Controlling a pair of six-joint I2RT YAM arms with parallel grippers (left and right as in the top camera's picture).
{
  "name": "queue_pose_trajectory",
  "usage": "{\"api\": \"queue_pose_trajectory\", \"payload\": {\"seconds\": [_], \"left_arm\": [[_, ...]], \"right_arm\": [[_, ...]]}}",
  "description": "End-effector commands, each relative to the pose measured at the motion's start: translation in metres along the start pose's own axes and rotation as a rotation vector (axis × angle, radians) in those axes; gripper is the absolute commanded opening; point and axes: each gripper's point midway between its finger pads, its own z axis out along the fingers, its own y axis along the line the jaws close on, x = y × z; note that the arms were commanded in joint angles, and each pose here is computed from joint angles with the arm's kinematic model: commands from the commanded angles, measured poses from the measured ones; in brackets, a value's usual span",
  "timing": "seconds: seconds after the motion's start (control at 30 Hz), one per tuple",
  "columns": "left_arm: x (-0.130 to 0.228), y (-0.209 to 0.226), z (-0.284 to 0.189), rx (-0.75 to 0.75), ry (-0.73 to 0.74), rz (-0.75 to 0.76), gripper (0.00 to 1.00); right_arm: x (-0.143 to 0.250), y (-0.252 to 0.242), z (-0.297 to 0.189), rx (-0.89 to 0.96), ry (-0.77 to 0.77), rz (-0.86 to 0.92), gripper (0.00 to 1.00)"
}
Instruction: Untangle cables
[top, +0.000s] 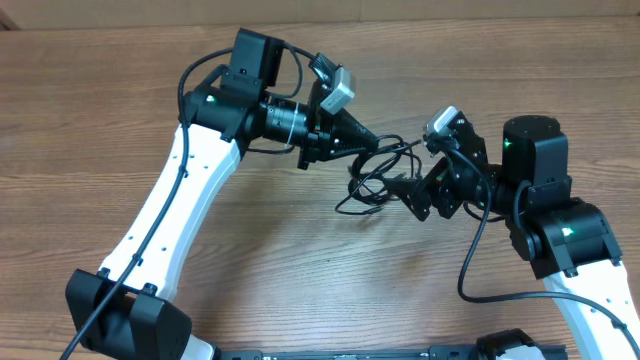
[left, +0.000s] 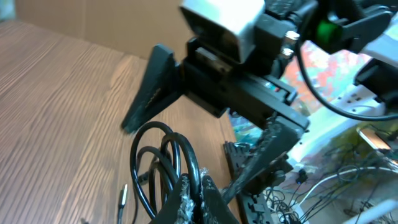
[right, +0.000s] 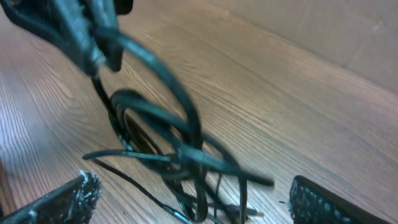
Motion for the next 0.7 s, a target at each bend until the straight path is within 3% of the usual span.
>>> {"api": "queue_pose_trajectory", "payload": {"seconds": [0.0,0.07,0.17,0.27,0.37,0.5,0.6,0.63,0.67], "left_arm": [[-0.015,-0.022,0.007,0.089,-0.037,0.091,0.04],[-0.015,-0.024,0.01,0.097,-0.034,0.103,0.04],[-0.015,-0.026,0.013,0.105,-0.032,0.112,0.04],[-0.015,-0.025,0.013,0.1,-0.029,0.111,0.04],[-0.014,-0.024,0.012,0.094,-0.029,0.098,0.04],[-0.015,-0.019,0.007,0.078,-0.031,0.056,0.63],[-0.015,-0.015,0.001,0.061,-0.035,0.007,0.92],[-0.015,-0.013,-0.002,0.052,-0.038,-0.014,0.99],[-0.015,-0.01,-0.005,0.041,-0.041,-0.031,1.0]], "right_arm": [[-0.012,0.006,-0.005,-0.031,-0.04,-0.022,0.87],[-0.014,0.01,-0.005,-0.055,-0.048,-0.022,0.76],[-0.015,0.017,-0.006,-0.092,-0.059,-0.021,0.46],[-0.016,0.021,-0.006,-0.115,-0.062,-0.019,0.04],[-0.012,0.023,-0.006,-0.128,-0.048,-0.006,0.04],[-0.01,0.033,-0.008,-0.183,-0.044,0.014,0.04],[-0.01,0.034,-0.008,-0.189,-0.045,0.032,0.04],[-0.01,0.034,-0.008,-0.189,-0.045,0.044,0.04],[-0.011,0.034,-0.009,-0.189,-0.045,0.057,0.04]]}}
